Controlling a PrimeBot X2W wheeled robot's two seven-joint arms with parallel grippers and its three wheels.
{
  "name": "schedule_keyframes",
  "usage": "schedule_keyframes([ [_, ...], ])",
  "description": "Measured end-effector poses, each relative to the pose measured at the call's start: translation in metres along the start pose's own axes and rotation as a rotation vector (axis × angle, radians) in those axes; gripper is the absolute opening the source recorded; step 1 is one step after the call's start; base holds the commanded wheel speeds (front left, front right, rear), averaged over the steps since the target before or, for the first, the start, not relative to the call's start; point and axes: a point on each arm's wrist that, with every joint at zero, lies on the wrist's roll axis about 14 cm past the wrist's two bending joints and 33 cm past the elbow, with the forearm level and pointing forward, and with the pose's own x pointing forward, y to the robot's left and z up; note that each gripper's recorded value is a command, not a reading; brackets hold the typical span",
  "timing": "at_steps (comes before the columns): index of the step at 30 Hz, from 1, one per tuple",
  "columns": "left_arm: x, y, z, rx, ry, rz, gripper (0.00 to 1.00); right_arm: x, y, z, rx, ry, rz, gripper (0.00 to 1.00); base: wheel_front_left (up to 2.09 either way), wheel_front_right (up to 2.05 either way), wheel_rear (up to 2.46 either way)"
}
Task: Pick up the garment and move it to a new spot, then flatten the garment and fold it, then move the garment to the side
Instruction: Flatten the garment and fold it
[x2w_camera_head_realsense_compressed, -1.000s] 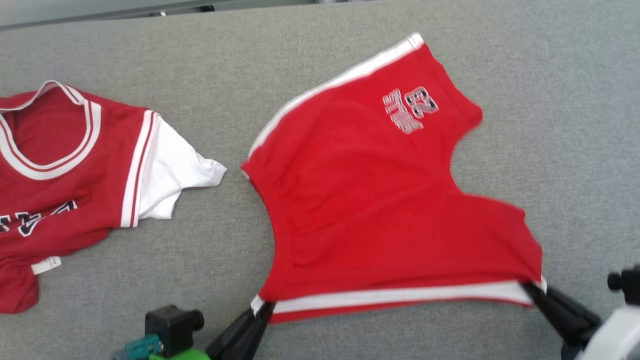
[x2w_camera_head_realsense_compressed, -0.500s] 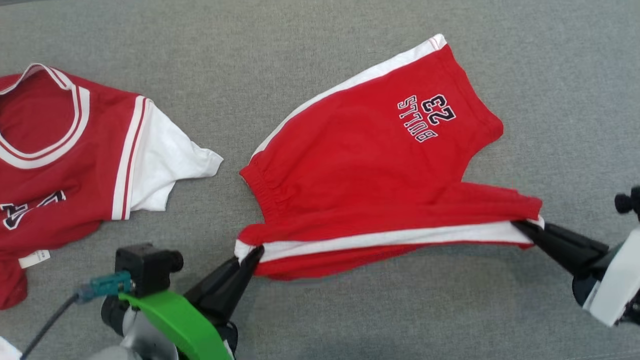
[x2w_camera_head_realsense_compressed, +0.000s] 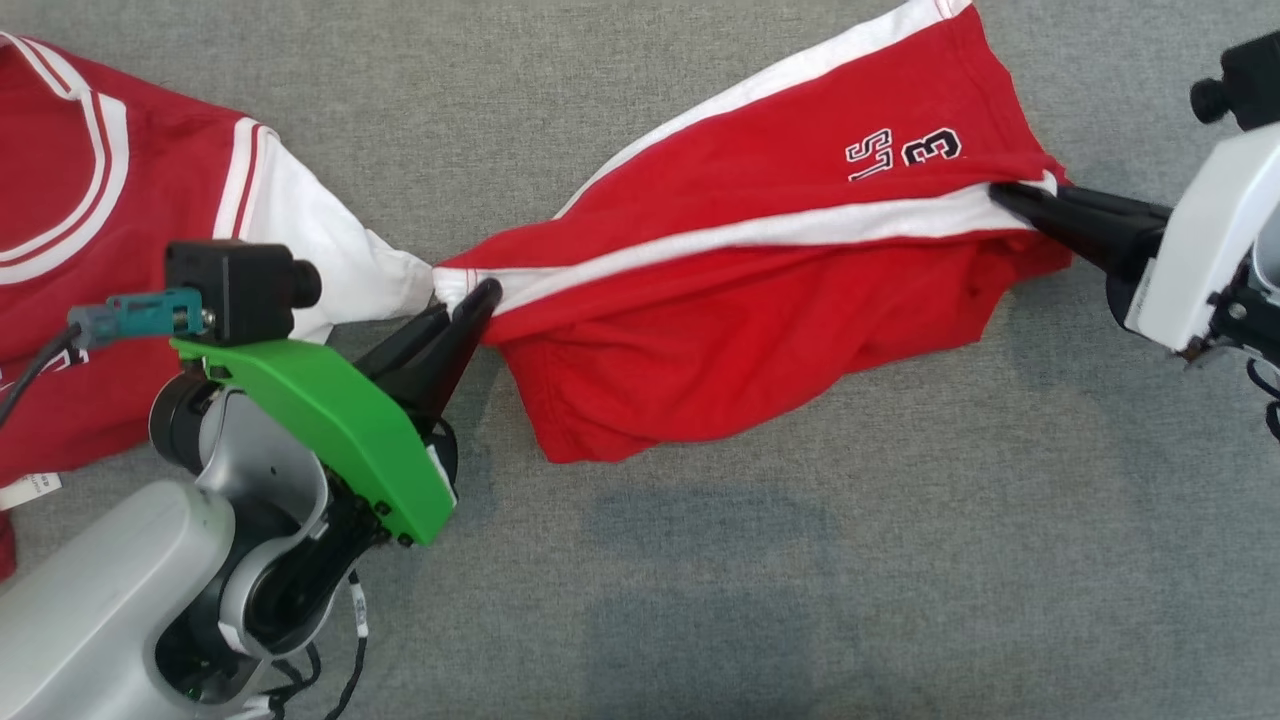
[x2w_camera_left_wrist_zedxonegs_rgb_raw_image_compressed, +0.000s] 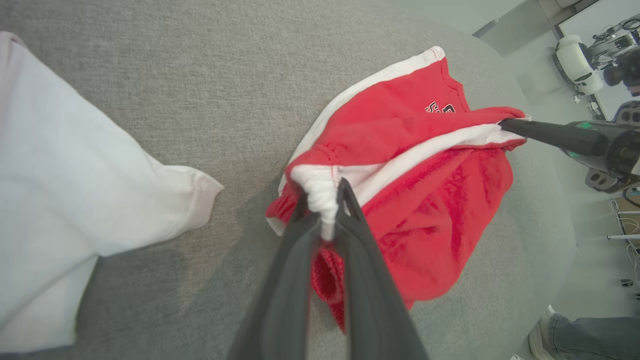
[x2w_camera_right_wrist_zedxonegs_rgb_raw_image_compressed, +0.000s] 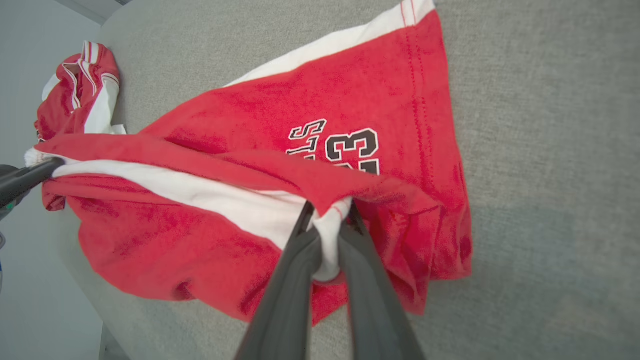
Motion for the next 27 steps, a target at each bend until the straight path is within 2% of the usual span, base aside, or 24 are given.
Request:
schedule_keyframes([
  [9, 0.031, 0.011, 0.005, -0.083, -0.036, 0.048, 0.00, 0.049, 0.000, 0.024, -0.035, 0.020, -0.031, 0.00, 0.00, 0.00, 0.00],
  [13, 0.033, 0.005, 0.001, -0.092, -0.028, 0.035, 0.15, 0.054, 0.001, 0.027, -0.042, 0.015, -0.034, 0.00, 0.00, 0.00, 0.00],
  [15, 0.033, 0.003, 0.002, -0.095, -0.033, 0.031, 0.19, 0.055, 0.000, 0.033, -0.049, -0.012, -0.042, 0.00, 0.00, 0.00, 0.00],
  [22, 0.031, -0.006, 0.005, -0.116, -0.046, 0.011, 0.48, 0.056, -0.013, 0.038, -0.041, -0.036, -0.083, 0.00, 0.00, 0.00, 0.00],
  [23, 0.032, -0.005, 0.005, -0.119, -0.049, 0.015, 0.84, 0.056, -0.015, 0.039, -0.038, -0.043, -0.090, 0.00, 0.00, 0.00, 0.00],
  [24, 0.032, -0.003, 0.006, -0.122, -0.054, 0.023, 1.00, 0.057, -0.017, 0.041, -0.038, -0.050, -0.098, 0.04, 0.00, 0.00, 0.00],
  [25, 0.032, -0.001, 0.006, -0.126, -0.056, 0.030, 1.00, 0.057, -0.018, 0.042, -0.041, -0.059, -0.103, 0.34, 0.00, 0.00, 0.00],
  [26, 0.033, 0.000, 0.007, -0.131, -0.059, 0.033, 1.00, 0.058, -0.018, 0.044, -0.042, -0.066, -0.103, 0.43, 0.00, 0.00, 0.00],
  [27, 0.033, 0.000, 0.006, -0.135, -0.059, 0.034, 1.00, 0.059, -0.018, 0.044, -0.044, -0.069, -0.105, 0.47, 0.00, 0.00, 0.00],
])
